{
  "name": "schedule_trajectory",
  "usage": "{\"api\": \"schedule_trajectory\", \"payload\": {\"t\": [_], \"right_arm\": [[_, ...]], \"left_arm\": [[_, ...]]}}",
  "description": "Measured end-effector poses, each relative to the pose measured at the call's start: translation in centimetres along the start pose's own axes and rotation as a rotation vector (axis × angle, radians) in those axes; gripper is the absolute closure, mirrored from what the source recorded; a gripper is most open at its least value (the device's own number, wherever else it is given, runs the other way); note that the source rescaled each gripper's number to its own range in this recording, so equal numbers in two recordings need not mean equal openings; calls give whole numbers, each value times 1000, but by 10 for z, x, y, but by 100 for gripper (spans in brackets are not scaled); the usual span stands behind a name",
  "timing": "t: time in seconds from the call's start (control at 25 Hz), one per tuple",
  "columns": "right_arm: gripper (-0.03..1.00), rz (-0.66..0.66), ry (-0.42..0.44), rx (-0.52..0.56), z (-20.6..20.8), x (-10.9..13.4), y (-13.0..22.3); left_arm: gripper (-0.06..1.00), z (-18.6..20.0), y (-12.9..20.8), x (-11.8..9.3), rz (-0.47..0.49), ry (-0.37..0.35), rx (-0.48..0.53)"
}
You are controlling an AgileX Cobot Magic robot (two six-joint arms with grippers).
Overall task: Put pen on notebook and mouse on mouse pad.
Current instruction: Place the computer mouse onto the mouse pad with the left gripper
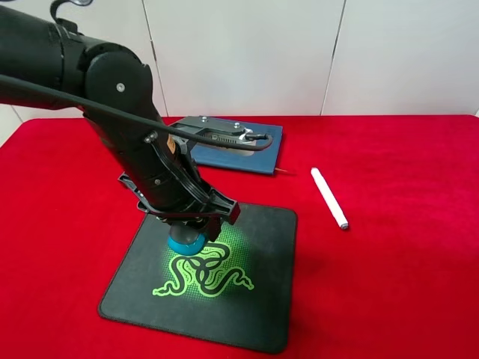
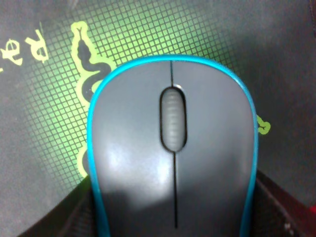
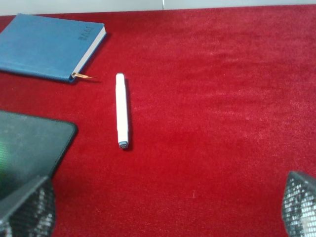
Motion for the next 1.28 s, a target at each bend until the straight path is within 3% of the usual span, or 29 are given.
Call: {"api": "schedule_trajectory", "payload": {"t": [0.44,0.72,0.8,0.92,1.0,1.12,1.28], "right_arm": [[-3,0,0,0,0,0,0],[-3,0,0,0,0,0,0],[-3,0,0,0,0,0,0],[-3,0,0,0,0,0,0],[-3,0,0,0,0,0,0],[-3,0,0,0,0,0,0],[-3,0,0,0,0,0,0]], "left_arm": [[94,-62,-1,7,11,-37,78],[93,-67,-2,8,12,-38,77],[78,-67,-2,7,12,-38,76],[31,-67,-2,7,12,-38,74],[10,-67,-2,7,12,-38,74],[-1,-66,0,8,12,-40,90],[-4,-56,1,7,10,-38,93]]}}
Point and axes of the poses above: a point on each arm's last joint axis where the gripper is mounted, z pointing back along that axis away from the gripper, x along the wrist's bending axis when the last joint is at zero, y = z × x, the point moved 6 cm from there along -z, pointing out along that axis toward the gripper, and after that the axes turned 1 degree about -z, right-handed, at the moved point
